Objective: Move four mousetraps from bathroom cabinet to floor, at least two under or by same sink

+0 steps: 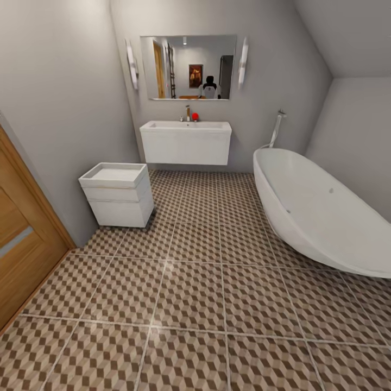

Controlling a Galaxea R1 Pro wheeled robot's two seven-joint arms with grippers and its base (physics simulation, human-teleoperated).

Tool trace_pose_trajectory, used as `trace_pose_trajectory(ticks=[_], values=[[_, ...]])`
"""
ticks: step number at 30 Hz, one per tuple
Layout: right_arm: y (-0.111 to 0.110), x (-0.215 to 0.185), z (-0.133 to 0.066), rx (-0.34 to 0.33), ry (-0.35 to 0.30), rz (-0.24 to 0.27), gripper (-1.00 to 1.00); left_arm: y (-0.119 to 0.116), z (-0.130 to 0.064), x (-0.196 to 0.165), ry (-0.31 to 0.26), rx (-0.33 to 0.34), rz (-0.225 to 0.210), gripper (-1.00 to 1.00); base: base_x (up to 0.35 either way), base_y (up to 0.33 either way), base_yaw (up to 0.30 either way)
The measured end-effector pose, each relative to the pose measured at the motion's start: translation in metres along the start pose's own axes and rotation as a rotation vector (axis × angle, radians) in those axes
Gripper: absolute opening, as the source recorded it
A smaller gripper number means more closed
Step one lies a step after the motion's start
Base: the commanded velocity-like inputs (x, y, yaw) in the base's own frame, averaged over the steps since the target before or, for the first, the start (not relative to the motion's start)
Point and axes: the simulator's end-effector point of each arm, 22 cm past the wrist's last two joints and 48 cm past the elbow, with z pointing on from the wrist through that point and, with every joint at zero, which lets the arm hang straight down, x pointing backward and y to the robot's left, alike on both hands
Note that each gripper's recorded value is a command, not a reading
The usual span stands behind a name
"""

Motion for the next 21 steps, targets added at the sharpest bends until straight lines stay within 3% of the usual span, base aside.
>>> trace_pose_trajectory(ticks=[21], values=[[-0.002,-0.011,-0.002,0.002,-0.025,-0.009,-1.00,0.000,-0.003,-0.008,-0.019,0.001,-0.003,-1.00,0.000,0.000,0.000]])
